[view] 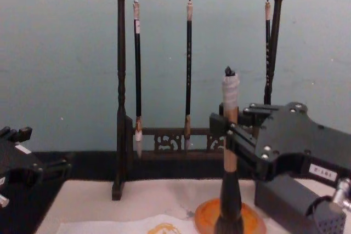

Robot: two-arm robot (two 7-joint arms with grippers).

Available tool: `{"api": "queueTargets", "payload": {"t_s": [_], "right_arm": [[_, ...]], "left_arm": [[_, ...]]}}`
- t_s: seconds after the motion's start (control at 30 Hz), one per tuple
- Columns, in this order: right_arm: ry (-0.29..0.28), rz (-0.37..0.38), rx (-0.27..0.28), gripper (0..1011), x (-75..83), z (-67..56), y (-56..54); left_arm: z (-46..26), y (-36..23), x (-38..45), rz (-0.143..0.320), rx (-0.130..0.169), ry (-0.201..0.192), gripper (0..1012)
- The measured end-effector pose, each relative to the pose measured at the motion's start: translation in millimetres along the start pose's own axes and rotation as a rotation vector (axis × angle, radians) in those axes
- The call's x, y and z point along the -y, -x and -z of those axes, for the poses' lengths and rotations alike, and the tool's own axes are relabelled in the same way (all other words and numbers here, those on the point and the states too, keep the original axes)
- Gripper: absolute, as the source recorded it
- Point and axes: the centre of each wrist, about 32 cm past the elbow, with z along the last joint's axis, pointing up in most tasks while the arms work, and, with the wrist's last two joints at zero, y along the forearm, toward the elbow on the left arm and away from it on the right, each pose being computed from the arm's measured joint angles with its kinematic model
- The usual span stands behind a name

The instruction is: Pick up the brush from the inkstone, write on the paper, then place the brush back to its original position.

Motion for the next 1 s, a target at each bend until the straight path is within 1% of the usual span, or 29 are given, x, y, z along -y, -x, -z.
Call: {"api": "queueTargets", "payload": {"t_s": [0.33,0.73,1.0], "right_arm": [[-0.022,0.006,0.011,176,-3.4,-0.4,-1.5],[-0.007,-0.002,0.006,176,-3.5,6.6,0.8],[0.004,-0.011,0.002,176,0.6,6.8,2.1]], "left_arm": [[0.0,0.0,0.0,0.000,0.000,0.000,1001],[0.0,0.0,0.0,0.000,0.000,0.000,1001],[0.0,0.0,0.0,0.000,0.000,0.000,1001]]}}
